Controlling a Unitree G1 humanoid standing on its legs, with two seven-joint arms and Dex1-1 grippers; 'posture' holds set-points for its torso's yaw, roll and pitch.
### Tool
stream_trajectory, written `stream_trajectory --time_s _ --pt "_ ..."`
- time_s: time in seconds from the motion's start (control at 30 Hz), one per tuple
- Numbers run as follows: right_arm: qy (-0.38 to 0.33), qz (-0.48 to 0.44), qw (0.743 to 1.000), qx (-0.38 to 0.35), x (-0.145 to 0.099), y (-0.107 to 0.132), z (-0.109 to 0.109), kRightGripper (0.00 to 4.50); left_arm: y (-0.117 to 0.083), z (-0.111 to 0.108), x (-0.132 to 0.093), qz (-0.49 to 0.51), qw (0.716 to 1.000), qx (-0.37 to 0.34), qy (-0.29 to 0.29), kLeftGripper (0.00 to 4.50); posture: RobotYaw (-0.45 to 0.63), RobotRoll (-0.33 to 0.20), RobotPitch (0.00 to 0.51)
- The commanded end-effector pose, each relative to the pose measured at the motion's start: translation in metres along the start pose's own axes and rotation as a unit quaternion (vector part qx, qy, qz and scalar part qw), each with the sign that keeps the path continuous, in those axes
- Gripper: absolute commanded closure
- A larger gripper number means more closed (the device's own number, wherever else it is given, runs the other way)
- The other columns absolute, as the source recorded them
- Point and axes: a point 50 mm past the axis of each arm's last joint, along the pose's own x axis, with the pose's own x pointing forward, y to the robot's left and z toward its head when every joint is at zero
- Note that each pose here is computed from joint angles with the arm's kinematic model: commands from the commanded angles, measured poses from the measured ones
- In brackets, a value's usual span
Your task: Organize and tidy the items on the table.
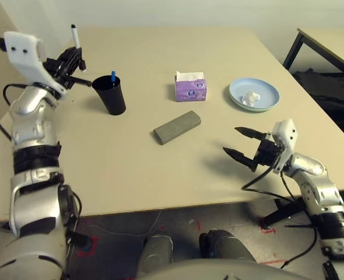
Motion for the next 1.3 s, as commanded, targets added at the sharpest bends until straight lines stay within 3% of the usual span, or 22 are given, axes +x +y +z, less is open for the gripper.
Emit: stream_trajectory --time_s 0.03,0.43,0.87,1.13,1.3 --pt "0.005 -0.005 1.0 -0.007 -0.005 0.002 0.002 0.0 -0.007 -0.01 0.007 0.005 1.0 0.004 0.01 4.49 -0.02 0.0 0.063" --pt "0.01 -0.005 1.0 -0.011 -0.007 0.001 0.003 0.0 -0.007 -0.038 -0.006 0.02 0.999 0.001 0.045 4.49 -0.02 0.0 0.073" --pt "0.007 0.0 1.0 -0.015 -0.003 -0.003 0.007 0.0 -0.011 -0.05 -0.012 0.024 0.998 -0.018 0.054 0.01 -0.02 0.0 0.08" --pt "0.006 0.0 1.0 -0.014 -0.003 -0.004 0.008 0.0 -0.01 -0.047 -0.011 0.024 0.998 -0.021 0.047 0.01 -0.02 0.0 0.077" --pt "0.003 -0.009 1.0 -0.019 -0.004 -0.007 0.009 0.0 0.002 -0.047 -0.019 0.036 0.998 -0.02 0.048 0.01 -0.02 0.0 0.075"
